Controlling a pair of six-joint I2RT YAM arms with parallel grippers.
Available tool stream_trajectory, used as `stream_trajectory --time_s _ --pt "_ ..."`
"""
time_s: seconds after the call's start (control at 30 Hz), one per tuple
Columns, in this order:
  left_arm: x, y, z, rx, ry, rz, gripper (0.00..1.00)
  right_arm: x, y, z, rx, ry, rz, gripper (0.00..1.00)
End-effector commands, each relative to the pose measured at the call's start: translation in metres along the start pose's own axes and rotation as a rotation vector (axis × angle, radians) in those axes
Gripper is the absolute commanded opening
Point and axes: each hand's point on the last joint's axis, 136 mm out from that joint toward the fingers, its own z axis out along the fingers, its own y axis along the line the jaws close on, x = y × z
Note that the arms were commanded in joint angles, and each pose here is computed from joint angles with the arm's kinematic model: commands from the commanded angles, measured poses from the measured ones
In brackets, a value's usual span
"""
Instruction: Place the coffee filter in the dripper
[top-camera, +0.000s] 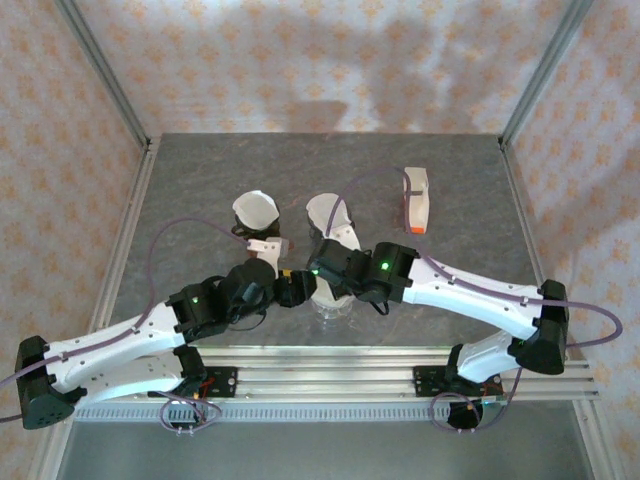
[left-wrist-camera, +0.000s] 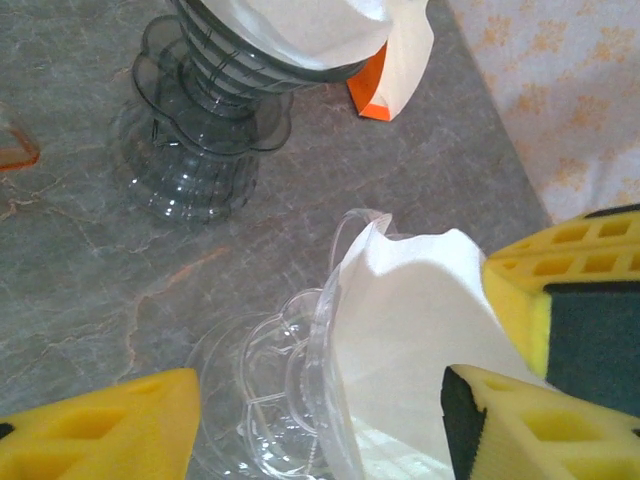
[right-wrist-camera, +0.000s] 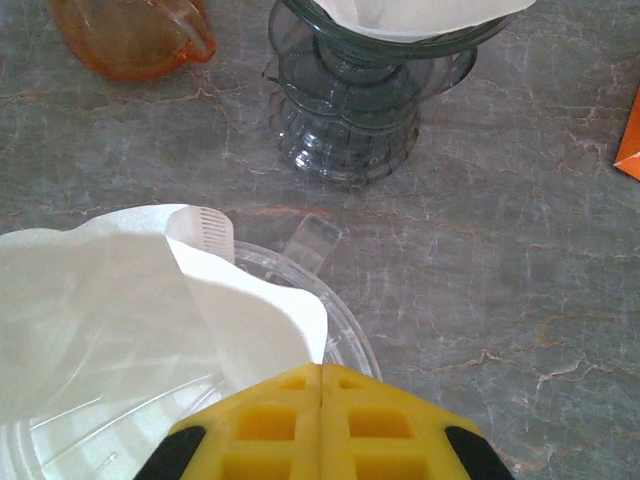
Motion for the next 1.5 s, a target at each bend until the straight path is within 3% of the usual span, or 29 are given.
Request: stream_trajectory --time_s 0.0,0.43,0.67,0.77,0.9,1.13,1.47 --pt "0.003 0.007 -0.002 -0.010 0.006 -0.003 0.63 0.003 -0.008 0.002 0.059 0.001 -0.033 0.00" --pt "0.018 0.013 0.003 -0.017 0.056 0.000 0.53 0.009 -0.008 0.009 0.071 0.017 -0.034 0.00" --pt "0.019 0.013 0.003 -0.014 0.059 -0.004 0.54 0.008 -0.006 0.007 0.063 0.015 -0.025 0.00" --pt "0.019 0.013 0.003 -0.012 0.061 -0.006 0.54 0.000 -0.008 -0.003 0.047 -0.018 0.001 0.14" --pt "0.019 0.013 0.003 -0.012 0.061 -0.007 0.55 -0.007 -0.015 -0.018 0.036 -0.059 0.040 0.40" --pt "0.019 0.013 0.004 -0.009 0.058 -0.012 0.58 0.012 -0.016 -0.011 -0.013 0.013 0.086 0.53" --pt "0.020 0.012 0.004 -0.009 0.062 -0.011 0.58 0.033 -0.038 0.004 0.005 0.052 0.182 0.54"
